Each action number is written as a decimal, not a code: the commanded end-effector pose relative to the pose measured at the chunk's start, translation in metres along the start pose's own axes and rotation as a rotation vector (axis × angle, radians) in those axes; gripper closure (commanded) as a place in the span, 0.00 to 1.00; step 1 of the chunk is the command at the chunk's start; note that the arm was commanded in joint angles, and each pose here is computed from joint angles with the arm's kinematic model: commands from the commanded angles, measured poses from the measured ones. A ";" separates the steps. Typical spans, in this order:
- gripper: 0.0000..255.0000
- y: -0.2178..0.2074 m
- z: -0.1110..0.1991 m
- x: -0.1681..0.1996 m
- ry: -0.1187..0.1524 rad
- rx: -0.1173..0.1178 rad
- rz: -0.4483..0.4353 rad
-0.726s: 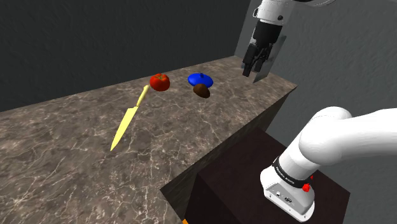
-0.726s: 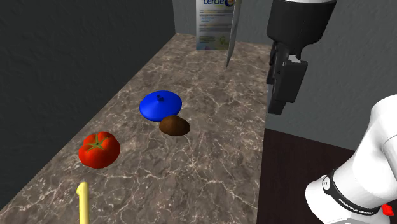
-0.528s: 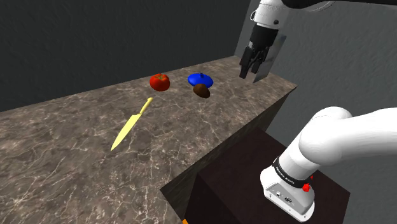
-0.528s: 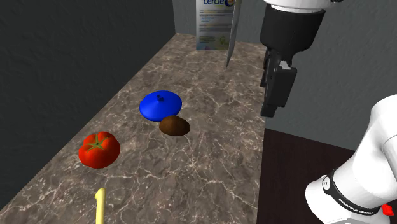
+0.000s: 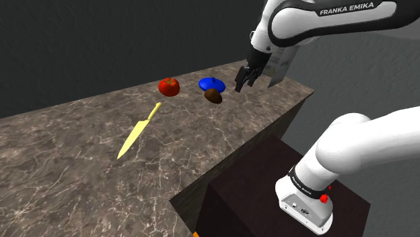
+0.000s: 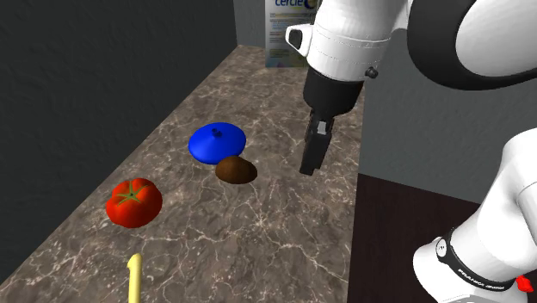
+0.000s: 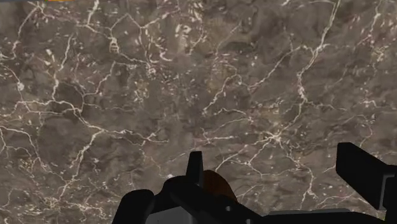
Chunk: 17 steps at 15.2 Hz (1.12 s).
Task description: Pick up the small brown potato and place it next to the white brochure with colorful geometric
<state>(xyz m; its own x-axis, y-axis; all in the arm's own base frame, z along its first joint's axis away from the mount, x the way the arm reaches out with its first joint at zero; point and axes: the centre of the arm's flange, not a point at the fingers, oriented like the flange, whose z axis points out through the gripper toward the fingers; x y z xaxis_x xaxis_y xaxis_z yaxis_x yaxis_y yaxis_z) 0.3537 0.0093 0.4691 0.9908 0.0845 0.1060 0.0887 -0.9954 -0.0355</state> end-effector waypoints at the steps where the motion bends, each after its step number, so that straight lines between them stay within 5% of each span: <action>1: 0.00 0.005 0.022 0.011 0.040 -0.008 0.000; 12: 0.00 0.031 0.122 0.086 0.231 -0.044 0.000; 17: 0.00 0.033 0.146 0.094 0.238 -0.045 0.001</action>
<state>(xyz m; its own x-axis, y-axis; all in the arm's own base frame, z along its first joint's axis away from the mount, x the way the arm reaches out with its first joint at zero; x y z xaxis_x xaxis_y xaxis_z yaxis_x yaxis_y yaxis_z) 0.4628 -0.0083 0.3385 0.9386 0.0764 0.3363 0.0783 -0.9969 0.0078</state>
